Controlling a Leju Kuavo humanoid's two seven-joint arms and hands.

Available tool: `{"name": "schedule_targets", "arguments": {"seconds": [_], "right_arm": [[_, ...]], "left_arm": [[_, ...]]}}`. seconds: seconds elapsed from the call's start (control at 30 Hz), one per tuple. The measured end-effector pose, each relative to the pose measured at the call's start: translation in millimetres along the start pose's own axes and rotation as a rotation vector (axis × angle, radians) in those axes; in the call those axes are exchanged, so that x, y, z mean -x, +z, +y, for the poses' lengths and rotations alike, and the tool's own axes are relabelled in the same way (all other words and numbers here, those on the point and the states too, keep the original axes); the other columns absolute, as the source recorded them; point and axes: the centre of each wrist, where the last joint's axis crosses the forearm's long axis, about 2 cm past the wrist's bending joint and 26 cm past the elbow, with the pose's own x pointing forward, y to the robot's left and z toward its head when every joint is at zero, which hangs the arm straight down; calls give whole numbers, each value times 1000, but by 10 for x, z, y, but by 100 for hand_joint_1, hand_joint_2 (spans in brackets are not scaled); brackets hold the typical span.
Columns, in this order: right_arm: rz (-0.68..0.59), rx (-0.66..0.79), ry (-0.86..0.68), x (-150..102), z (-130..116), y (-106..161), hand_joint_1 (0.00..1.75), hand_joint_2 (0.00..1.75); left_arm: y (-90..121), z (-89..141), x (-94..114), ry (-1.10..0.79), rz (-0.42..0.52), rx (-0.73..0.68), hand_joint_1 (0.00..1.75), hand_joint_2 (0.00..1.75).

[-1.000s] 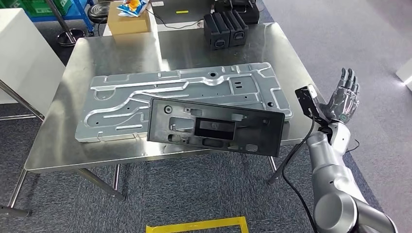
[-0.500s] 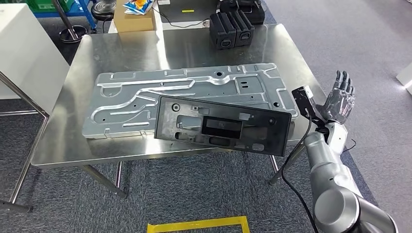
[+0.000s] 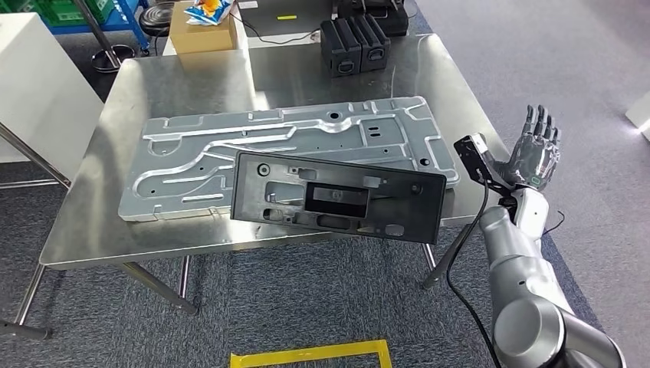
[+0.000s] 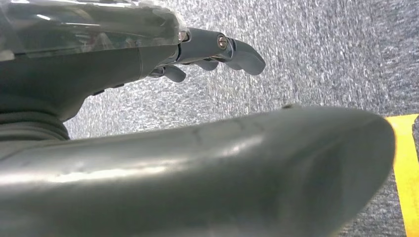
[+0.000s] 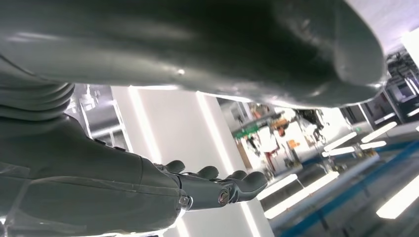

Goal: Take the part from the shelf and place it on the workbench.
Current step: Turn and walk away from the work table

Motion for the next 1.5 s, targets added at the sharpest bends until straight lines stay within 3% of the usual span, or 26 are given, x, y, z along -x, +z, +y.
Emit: {"name": "schedule_targets", "arguments": {"seconds": [0.37,0.57,0.77,1.5], "right_arm": [[-49,48,105,-53,-175,-215,0,0],[-89,136,133,-168,-480,-594,0,0],[-128,177,160,-250,-642,-772,0,0],[-145,224,212,-225,-911,-1034,0,0]], "left_arm": [[16,-49,-2,1,22,21,0,0],[19,-67,-16,6,36,43,0,0],[26,-84,-2,16,51,59,0,0],[52,-178,-57,39,41,89,0,0]]}}
